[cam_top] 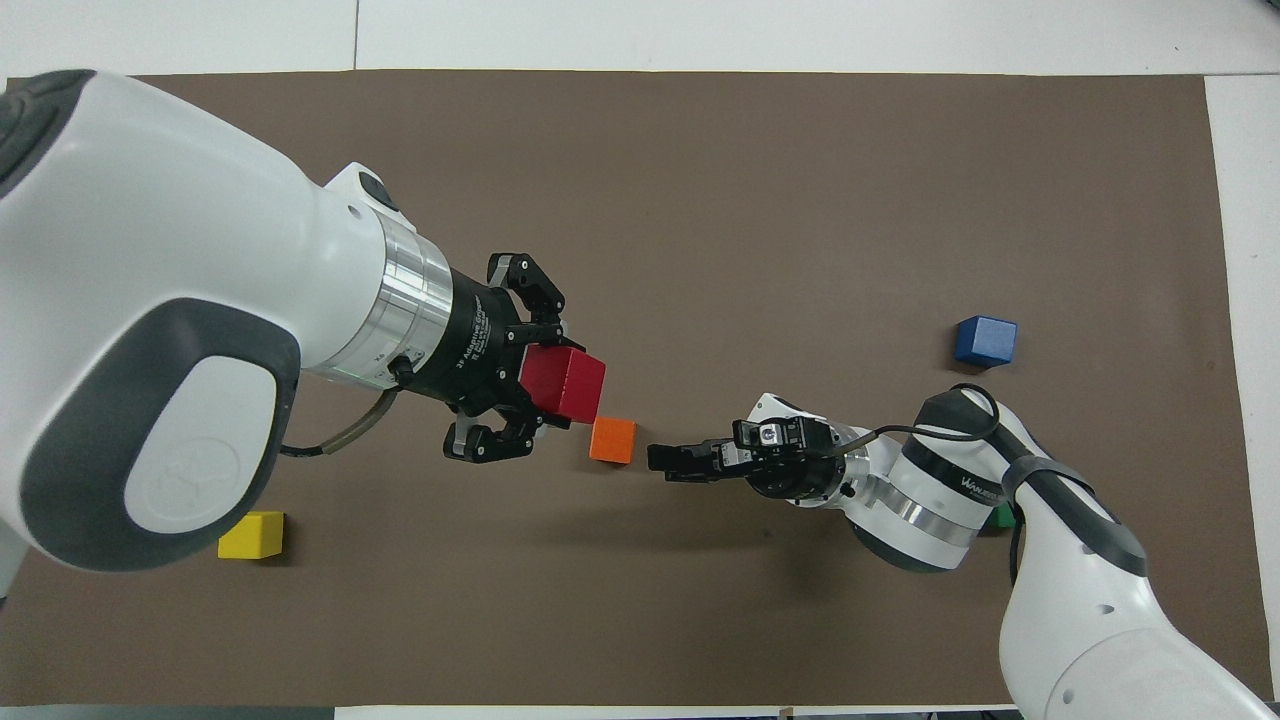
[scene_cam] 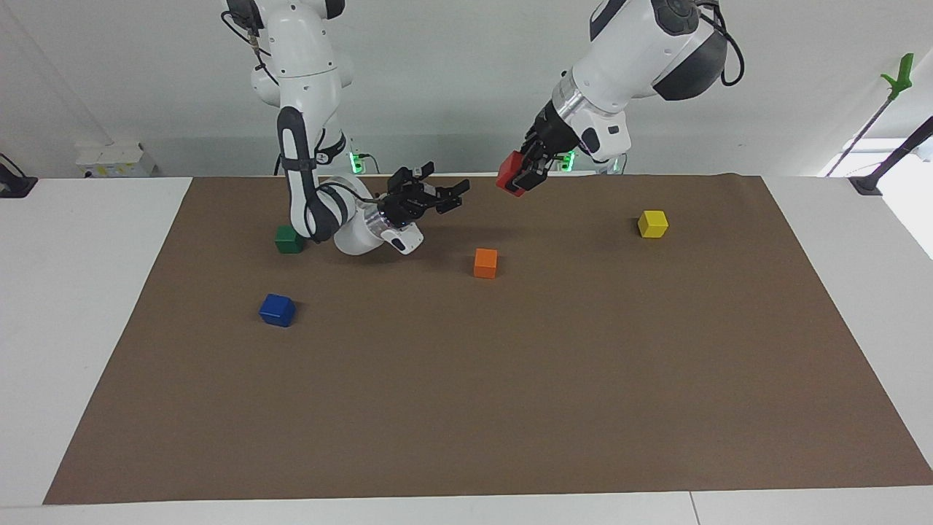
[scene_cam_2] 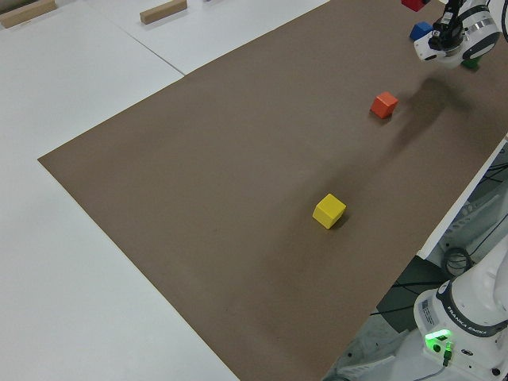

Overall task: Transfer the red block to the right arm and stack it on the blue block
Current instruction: 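Lift the red cube with the left gripper while the right gripper approaches, then close the right gripper on the red cube held by the left gripper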

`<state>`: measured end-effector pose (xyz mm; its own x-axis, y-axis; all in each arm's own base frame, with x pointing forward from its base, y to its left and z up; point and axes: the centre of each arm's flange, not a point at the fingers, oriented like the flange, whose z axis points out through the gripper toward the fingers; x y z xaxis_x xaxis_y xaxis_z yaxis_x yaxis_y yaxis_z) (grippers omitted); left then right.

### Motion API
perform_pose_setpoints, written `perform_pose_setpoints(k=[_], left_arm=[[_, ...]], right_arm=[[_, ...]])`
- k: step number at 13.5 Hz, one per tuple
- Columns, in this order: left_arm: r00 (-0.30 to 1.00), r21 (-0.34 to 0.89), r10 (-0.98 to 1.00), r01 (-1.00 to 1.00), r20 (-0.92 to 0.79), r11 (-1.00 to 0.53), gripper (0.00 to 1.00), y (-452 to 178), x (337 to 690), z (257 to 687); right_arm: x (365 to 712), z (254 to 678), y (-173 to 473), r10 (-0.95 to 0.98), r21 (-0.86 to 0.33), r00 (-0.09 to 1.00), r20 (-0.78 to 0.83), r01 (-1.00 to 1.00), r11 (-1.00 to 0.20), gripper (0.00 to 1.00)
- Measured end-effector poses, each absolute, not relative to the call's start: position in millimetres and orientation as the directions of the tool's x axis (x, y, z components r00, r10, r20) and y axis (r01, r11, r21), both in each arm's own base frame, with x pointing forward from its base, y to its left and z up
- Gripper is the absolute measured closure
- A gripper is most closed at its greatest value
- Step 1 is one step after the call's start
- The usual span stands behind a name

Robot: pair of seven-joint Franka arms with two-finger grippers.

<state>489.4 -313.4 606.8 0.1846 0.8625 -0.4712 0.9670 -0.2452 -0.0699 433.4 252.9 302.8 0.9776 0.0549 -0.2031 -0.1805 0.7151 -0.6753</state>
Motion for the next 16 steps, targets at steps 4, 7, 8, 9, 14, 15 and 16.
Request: perform_pose_setpoints(k=[4,7,8,9,14,15,16], left_arm=[[0.038,-0.132,0.89,0.985,-0.454,-0.109,0.46,-349,451,587],[-0.048,-0.166,0.885,0.986,-0.463,-0.034,0.46,-368,432,589],[-0.113,-0.178,0.877,0.983,-0.467,0.031,0.46,-368,433,587],[-0.16,-0.182,0.869,0.98,-0.468,0.083,0.46,-368,435,583],[-0.209,-0.169,0.865,0.975,-0.457,0.146,0.46,-373,419,554],[-0.211,-0.168,0.866,0.974,-0.453,0.15,0.46,-372,416,552],[-0.211,-0.167,0.867,0.974,-0.451,0.151,0.46,-372,413,552]], right_arm=[[432,295,257,0.029,-0.685,0.983,-0.184,-0.149,0.713,0.0],[428,282,268,0.034,-0.68,0.985,-0.172,-0.143,0.719,0.0],[429,280,270,0.031,-0.674,0.985,-0.171,-0.14,0.725,0.0],[431,282,273,0.029,-0.665,0.985,-0.168,-0.135,0.735,0.0],[429,294,298,0.036,-0.622,0.986,-0.16,-0.129,0.772,0.0],[429,294,298,0.035,-0.622,0.986,-0.16,-0.128,0.773,0.0],[429,294,297,0.036,-0.621,0.986,-0.162,-0.13,0.773,0.0]])
